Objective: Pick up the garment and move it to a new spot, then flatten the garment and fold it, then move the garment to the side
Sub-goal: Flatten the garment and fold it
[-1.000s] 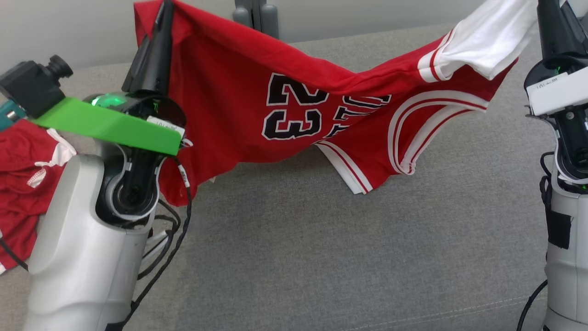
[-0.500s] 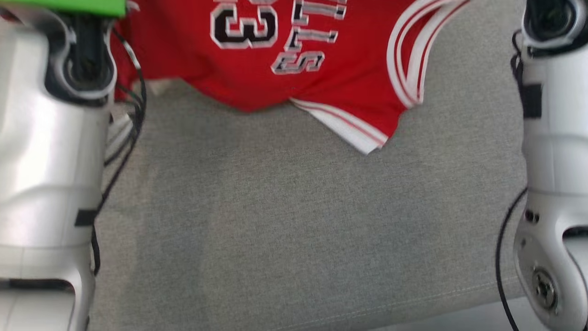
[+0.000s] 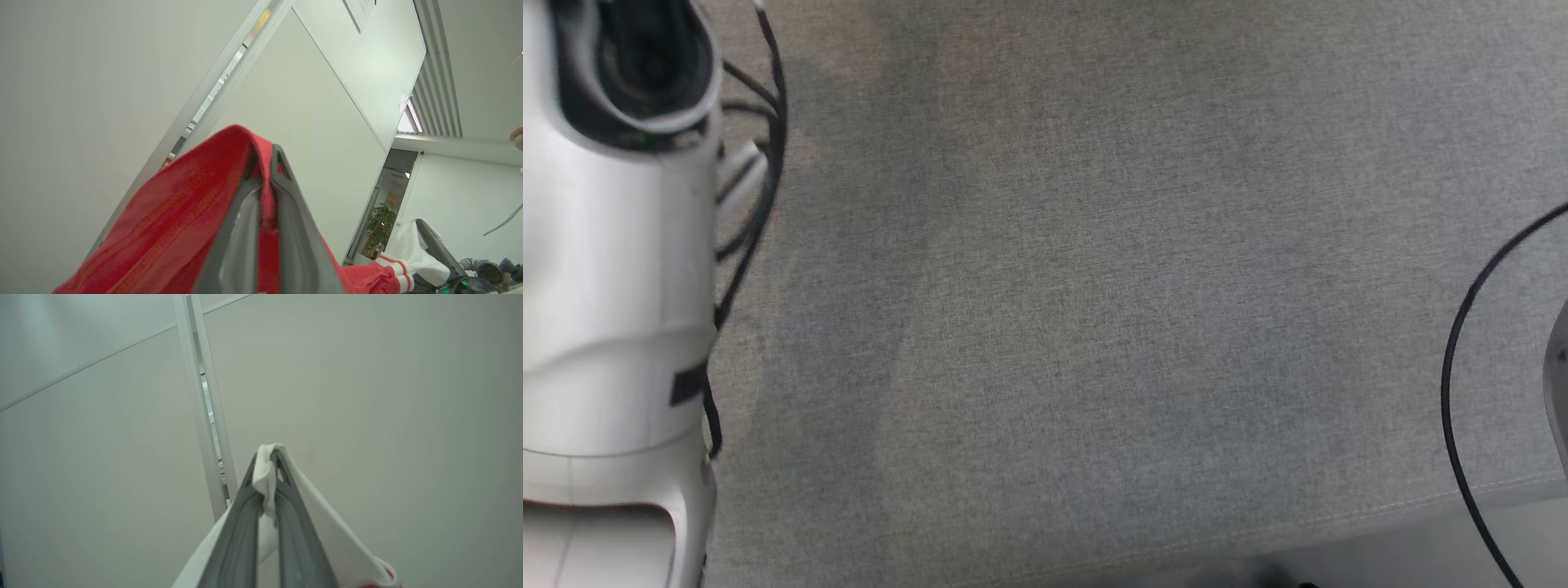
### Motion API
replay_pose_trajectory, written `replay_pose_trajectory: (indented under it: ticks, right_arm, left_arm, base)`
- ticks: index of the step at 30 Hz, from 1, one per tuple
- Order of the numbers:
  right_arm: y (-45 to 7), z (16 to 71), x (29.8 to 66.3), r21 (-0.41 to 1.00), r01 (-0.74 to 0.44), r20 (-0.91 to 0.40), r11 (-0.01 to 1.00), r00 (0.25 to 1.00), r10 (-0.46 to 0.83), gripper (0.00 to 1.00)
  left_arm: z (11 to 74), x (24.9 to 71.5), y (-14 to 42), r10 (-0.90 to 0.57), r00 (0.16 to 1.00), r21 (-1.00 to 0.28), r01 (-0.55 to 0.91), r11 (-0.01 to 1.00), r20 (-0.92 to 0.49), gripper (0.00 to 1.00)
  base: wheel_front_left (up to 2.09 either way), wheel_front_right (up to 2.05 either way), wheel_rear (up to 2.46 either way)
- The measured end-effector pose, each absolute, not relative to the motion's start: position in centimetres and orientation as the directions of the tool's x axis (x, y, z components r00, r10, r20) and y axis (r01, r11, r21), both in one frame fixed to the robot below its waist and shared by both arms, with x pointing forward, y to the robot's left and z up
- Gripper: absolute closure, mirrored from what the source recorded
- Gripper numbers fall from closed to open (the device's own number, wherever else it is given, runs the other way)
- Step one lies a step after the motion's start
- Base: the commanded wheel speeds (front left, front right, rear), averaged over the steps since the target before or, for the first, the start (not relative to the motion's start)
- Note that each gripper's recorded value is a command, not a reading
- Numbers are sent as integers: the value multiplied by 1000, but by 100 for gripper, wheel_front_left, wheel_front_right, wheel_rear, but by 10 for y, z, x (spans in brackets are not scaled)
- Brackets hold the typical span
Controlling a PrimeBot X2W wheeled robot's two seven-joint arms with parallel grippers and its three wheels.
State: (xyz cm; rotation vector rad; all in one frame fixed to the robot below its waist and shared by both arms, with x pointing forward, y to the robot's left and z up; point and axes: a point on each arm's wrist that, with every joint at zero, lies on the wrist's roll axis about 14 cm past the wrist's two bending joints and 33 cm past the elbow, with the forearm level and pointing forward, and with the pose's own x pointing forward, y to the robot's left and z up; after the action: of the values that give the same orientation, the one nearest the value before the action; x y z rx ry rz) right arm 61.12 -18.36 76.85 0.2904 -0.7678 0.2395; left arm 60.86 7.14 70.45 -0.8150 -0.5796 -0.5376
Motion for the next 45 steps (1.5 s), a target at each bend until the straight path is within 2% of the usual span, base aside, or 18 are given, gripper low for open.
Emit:
replay_pose_trajectory:
  ticks: [4,7,12,16,22,31,36,45]
  right_arm:
    - [-183,672,622,191,-277,515,942,845,144,100]
    - [-186,599,614,212,-240,323,947,932,164,100]
    - [-204,517,576,261,-160,50,952,987,152,100]
    - [-217,476,534,307,-88,-119,948,984,130,100]
    - [-223,454,480,388,-2,-259,922,960,111,100]
    - [-212,457,415,458,72,-352,886,930,106,100]
    - [-219,461,390,442,112,-392,890,917,79,100]
    - [-213,428,343,426,152,-581,892,802,141,100]
  left_arm:
    - [607,603,58,-311,842,-575,530,623,440,100]
    - [546,590,62,-318,905,-629,425,651,283,100]
    - [492,554,61,-357,926,-644,347,681,122,100]
    - [461,520,70,-381,925,-619,306,724,12,100]
    - [439,478,81,-399,912,-570,281,772,-91,100]
    - [437,439,102,-361,923,-539,237,808,-135,100]
    - [428,418,114,-338,925,-531,202,823,-171,100]
    - [404,390,128,-322,906,-454,172,874,-277,100]
  base:
    - [0,0,0]
    - [0,0,0]
    - [0,0,0]
    - [0,0,0]
    - [0,0,0]
    - [0,0,0]
    - [0,0,0]
    - [0,0,0]
